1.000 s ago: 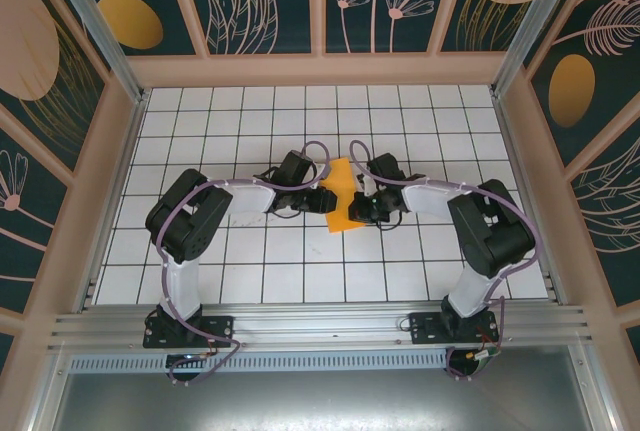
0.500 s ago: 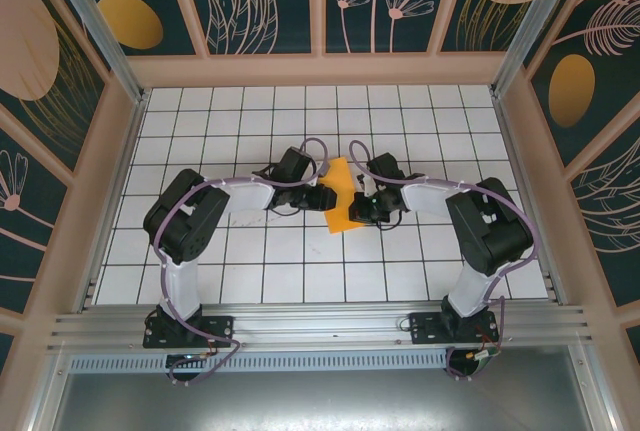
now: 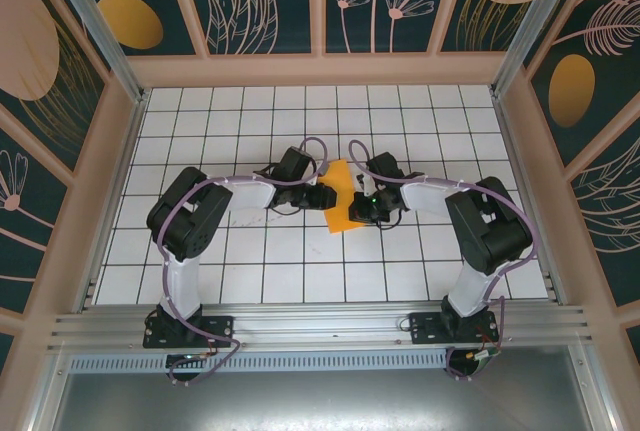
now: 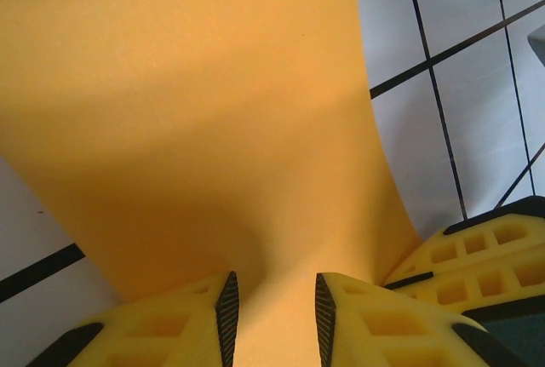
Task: Fold a paper plane with a square sheet of paper (fold left side to right side)
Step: First fold the square sheet of paper in half at the center of the table.
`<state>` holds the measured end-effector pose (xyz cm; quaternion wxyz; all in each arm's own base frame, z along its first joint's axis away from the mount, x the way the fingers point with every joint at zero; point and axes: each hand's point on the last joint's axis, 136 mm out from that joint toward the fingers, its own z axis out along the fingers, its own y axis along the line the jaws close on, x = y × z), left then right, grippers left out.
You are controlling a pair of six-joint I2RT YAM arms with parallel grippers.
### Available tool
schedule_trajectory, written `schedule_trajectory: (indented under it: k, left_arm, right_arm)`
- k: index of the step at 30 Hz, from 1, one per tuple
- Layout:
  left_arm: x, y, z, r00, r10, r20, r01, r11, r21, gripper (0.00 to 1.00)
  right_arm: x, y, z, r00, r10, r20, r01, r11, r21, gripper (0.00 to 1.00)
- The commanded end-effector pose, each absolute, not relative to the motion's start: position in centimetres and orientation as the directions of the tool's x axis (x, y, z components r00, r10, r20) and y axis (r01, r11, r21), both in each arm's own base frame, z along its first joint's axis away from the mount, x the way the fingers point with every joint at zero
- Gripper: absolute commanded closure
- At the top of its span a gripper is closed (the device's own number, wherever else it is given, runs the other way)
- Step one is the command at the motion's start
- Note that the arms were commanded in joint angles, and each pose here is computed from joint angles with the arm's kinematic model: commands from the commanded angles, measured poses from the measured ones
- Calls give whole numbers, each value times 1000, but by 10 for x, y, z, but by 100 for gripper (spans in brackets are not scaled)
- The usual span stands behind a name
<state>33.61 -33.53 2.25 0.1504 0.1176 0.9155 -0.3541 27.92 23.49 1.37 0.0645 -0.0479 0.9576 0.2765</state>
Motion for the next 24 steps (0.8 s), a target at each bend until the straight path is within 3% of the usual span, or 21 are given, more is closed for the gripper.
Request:
schedule_trajectory:
  k: [1, 16, 24]
  left_arm:
    - [361, -315, 10, -923, 48, -381, 271, 784, -558, 67]
    - [429, -289, 25, -890, -37, -454, 237, 814, -531, 66]
    - [405, -296, 79, -846, -33, -533, 347, 724, -596, 66]
  right_arm:
    - [247, 200, -28, -998, -68, -4, -65, 926, 373, 97]
    - [241, 197, -32, -998, -66, 8, -58, 926, 373, 97]
    - [244, 200, -32, -998, -64, 4, -57, 922, 384, 97]
